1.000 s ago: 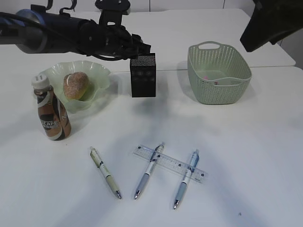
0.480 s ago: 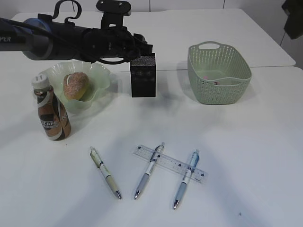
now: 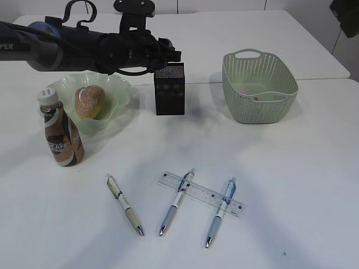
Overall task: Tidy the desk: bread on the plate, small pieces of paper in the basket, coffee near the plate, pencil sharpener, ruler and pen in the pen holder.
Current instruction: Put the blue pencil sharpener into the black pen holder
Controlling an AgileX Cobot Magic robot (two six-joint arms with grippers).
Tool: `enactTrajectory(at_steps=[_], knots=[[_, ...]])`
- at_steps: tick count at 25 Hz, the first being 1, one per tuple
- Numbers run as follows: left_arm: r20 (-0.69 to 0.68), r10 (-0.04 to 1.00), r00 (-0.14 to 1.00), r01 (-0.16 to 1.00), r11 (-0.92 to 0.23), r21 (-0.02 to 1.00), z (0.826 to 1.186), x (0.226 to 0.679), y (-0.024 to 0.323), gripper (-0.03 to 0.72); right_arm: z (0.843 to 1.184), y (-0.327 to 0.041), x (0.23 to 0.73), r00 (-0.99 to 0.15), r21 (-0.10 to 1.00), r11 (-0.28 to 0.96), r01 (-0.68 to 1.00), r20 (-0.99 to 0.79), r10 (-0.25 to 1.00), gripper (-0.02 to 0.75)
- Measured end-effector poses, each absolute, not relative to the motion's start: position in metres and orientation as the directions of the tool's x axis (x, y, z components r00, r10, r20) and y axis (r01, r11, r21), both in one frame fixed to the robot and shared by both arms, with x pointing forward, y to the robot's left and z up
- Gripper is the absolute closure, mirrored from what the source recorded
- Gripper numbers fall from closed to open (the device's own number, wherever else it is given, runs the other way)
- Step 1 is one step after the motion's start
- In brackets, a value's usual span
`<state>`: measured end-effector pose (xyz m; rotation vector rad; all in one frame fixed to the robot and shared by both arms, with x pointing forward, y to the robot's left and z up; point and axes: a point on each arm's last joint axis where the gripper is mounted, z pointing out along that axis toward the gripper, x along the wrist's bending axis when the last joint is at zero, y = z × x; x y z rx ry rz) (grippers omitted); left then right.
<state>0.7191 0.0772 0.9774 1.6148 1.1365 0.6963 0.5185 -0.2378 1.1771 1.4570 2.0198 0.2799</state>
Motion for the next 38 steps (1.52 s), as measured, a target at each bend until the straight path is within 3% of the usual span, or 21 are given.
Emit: enactTrajectory(at_steps=[13, 24, 32, 38], knots=[[-0.084, 0.918, 0.388, 0.388, -0.081, 0.918, 0.945, 0.723, 0.076, 0.387, 1.169, -0.235, 0.527, -0.205, 0.488, 0.373, 0.789, -0.364, 0.909, 0.328], [-0.086, 0.918, 0.388, 0.374, -0.072, 0.925, 0.942, 0.724, 0.075, 0.382, 1.169, -0.235, 0.527, -0.205, 0.489, 0.374, 0.788, -0.364, 0.909, 0.328], [-0.086, 0.917, 0.390, 0.343, -0.058, 0.937, 0.945, 0.725, 0.074, 0.243, 1.169, -0.235, 0.527, -0.205, 0.491, 0.374, 0.787, -0.364, 0.909, 0.328], [-0.087, 0.916, 0.391, 0.334, -0.053, 0.941, 0.947, 0.726, 0.074, 0.220, 1.169, -0.235, 0.527, -0.205, 0.491, 0.374, 0.787, -0.364, 0.909, 0.328]])
